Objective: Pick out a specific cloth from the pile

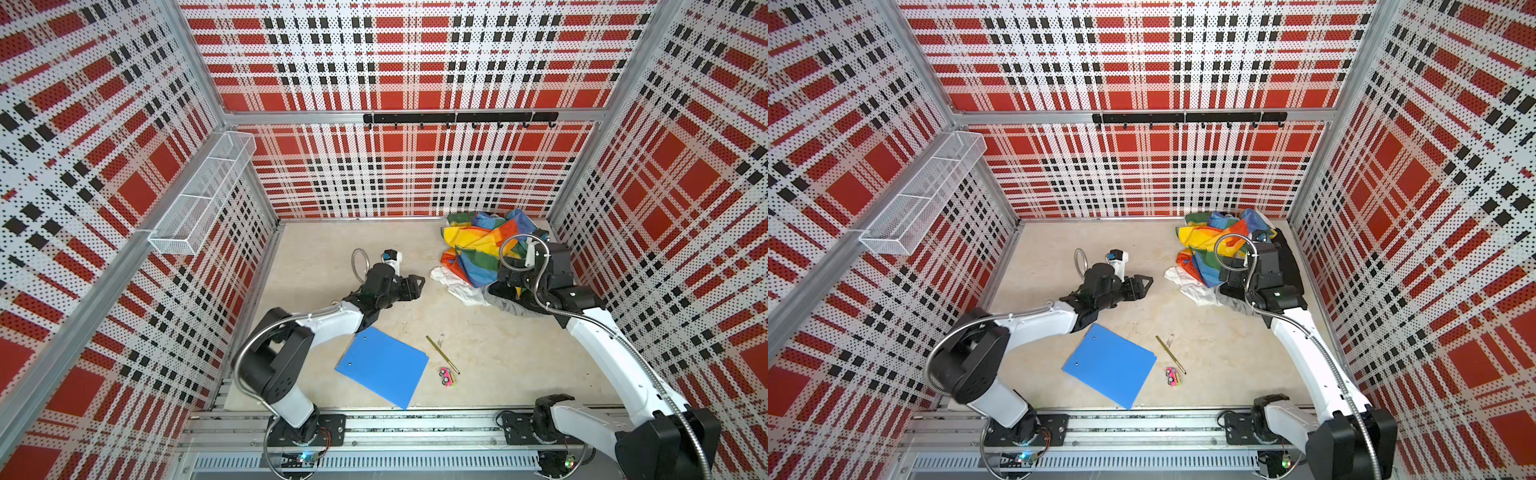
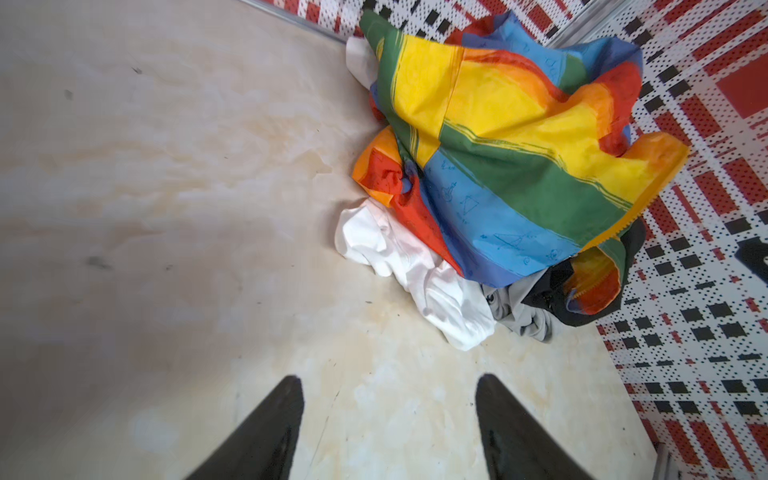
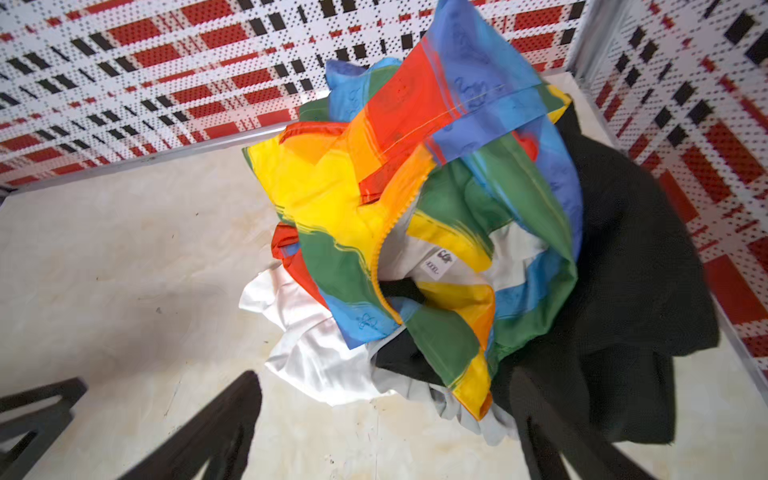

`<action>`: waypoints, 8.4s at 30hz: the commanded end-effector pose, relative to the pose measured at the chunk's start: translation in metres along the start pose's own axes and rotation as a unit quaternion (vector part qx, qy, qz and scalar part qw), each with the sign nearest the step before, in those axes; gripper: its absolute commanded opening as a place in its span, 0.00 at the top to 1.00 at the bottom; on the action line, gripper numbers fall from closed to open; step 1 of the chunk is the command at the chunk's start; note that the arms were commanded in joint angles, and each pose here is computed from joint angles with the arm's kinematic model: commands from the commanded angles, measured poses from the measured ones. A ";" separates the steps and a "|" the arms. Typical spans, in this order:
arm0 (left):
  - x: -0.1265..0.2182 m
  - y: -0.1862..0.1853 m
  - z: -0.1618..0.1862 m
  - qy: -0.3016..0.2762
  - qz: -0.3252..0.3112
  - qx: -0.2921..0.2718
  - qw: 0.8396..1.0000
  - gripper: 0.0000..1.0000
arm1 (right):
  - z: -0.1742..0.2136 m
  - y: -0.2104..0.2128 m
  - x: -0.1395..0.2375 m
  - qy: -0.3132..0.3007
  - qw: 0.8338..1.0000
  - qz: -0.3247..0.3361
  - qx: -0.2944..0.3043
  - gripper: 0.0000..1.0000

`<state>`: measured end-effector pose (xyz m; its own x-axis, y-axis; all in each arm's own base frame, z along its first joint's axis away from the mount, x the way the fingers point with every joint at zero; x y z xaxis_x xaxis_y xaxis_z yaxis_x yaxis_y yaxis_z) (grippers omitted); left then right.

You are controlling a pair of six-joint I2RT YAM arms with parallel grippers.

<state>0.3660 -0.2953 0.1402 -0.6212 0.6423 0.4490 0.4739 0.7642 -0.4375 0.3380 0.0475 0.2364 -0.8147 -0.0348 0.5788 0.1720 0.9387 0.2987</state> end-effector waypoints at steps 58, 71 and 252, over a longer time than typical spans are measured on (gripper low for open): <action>0.070 -0.037 0.010 -0.087 0.045 -0.044 0.994 0.01 | 0.062 -0.105 -0.149 0.147 0.973 0.050 -0.171 0.83; 0.084 -0.044 0.011 -0.096 0.069 -0.080 0.990 0.04 | 0.010 -0.048 -0.049 0.024 0.994 0.019 -0.109 0.17; 0.166 -0.018 0.026 -0.177 0.118 -0.022 0.977 0.01 | -0.320 0.135 0.348 -0.628 0.708 -0.310 -0.088 1.00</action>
<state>0.2362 -0.2080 0.1979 -0.6537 0.7550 0.0514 0.6564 0.5995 -0.4580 0.3064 0.0542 0.6672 -0.7879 0.0550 -0.6134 -0.2663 0.8676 0.4199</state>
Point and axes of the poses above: each gripper's point midway between its finger pads, its own x axis back along the fingers, its own y axis along the line the jaws close on, z = x × y, the point moved 2 cm from there along x, back along the fingers, and after that the axes turned 11 degrees about -x, right-handed, at the moved point
